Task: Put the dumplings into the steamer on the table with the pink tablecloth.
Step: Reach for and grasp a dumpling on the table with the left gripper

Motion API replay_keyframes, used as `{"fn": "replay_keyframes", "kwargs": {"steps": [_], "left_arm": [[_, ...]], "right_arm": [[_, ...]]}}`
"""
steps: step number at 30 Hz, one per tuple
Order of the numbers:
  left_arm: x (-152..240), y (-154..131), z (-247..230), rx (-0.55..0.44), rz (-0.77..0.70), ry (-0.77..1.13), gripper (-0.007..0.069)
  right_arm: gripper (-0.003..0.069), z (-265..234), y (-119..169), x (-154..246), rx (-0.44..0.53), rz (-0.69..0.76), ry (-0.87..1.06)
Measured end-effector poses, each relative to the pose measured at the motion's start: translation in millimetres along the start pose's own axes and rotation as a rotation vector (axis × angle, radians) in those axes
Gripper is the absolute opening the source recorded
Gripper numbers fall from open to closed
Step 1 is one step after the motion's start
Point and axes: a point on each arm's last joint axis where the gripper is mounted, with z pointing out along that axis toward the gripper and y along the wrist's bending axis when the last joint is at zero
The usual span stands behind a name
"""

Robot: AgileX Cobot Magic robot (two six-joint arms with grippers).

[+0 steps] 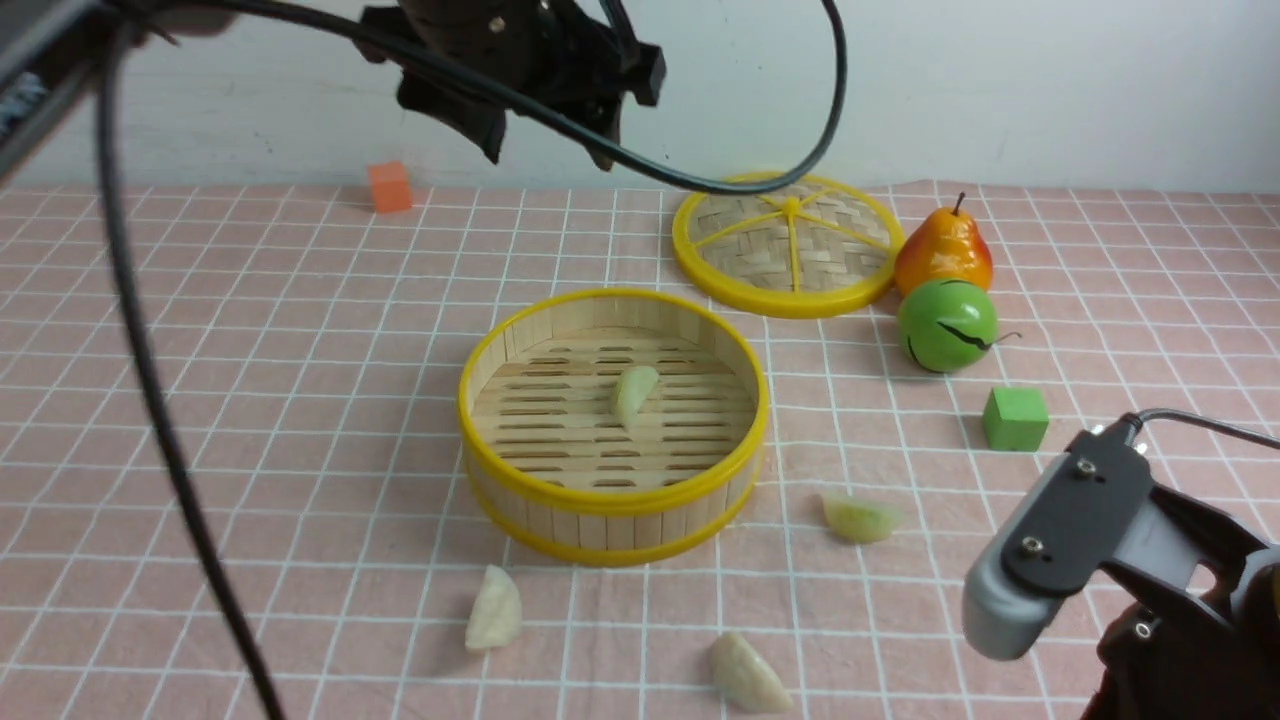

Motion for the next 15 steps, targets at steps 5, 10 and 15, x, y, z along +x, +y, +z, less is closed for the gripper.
{"fn": "replay_keyframes", "kwargs": {"steps": [5, 10, 15], "left_arm": [[29.1, 6.6, -16.6, -0.014, 0.007, 0.07, 0.0564], [79.5, 12.9, -7.2, -0.031, -0.012, 0.236, 0.0563], [136.8, 14.4, 19.0, -0.016, -0.071, 0.409, 0.0549]], "right_arm": [[0.0088, 0.0, -0.4, 0.1, 0.005, -0.003, 0.001], [0.0094, 0.0, -0.6, 0.1, 0.006, -0.004, 0.001], [0.0096, 0.0, -0.6, 0.1, 0.006, -0.004, 0.001]]}}
